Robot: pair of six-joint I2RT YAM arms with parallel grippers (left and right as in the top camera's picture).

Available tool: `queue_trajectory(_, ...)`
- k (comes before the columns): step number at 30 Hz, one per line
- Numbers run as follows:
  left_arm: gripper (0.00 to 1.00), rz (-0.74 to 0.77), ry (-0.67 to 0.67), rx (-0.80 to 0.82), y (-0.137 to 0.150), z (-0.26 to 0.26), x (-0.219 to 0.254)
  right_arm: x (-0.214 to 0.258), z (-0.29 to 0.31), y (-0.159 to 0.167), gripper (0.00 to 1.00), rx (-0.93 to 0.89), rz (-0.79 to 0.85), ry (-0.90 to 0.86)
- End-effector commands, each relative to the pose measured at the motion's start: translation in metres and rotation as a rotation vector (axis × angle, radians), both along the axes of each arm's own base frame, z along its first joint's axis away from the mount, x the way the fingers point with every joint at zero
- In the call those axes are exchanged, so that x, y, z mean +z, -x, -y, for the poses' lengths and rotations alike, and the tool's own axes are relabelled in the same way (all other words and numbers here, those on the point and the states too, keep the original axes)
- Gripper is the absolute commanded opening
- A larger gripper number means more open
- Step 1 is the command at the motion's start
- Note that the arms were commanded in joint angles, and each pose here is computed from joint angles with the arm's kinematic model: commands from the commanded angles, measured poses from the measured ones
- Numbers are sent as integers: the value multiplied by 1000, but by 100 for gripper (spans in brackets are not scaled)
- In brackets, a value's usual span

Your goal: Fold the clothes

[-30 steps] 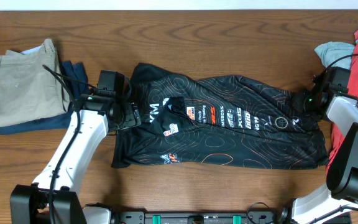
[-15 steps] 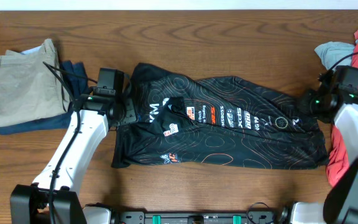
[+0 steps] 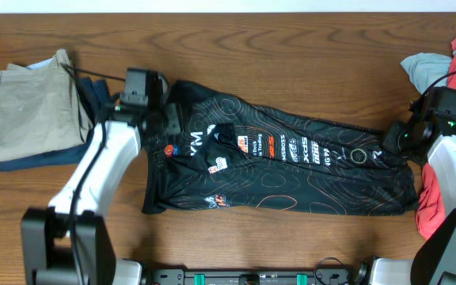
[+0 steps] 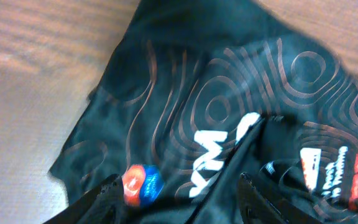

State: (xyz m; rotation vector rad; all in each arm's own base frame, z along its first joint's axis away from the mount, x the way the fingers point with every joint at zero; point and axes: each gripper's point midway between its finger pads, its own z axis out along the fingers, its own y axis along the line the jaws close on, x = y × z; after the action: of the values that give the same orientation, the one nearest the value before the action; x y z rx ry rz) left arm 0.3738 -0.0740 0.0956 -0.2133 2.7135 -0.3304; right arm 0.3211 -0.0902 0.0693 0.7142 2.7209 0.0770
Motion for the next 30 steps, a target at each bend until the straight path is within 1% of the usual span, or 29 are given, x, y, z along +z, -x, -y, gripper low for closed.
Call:
queue_trajectory(1,71,7,66,-46,-29,7,6,-1,1,1,1,15,-16,20)
queue_trajectory(2,82,7,77,-58,-35,8,5,-1,1,1,1,15,-17,21)
queue_trajectory(3,97,7,83,-66,-41,9,3,-1,1,1,1,15,-18,21)
queue_trajectory(10,98,0,76,-85,-84,2,-17,-2,1,2,1,14,-20,20)
queue_trajectory(16,98,3,55,-114,-112,-2,-38,-2,1,2,1,15,-21,20)
queue_trajectory(20,98,36,48,-122,-130,-3,-49,-2,1,2,1,14,-21,20)
queue_trajectory(24,100,61,47,-122,-140,-2,-60,-2,1,2,1,15,-20,21)
queue_trajectory(30,96,59,48,-127,-145,1,-76,-2,1,2,1,14,-20,21)
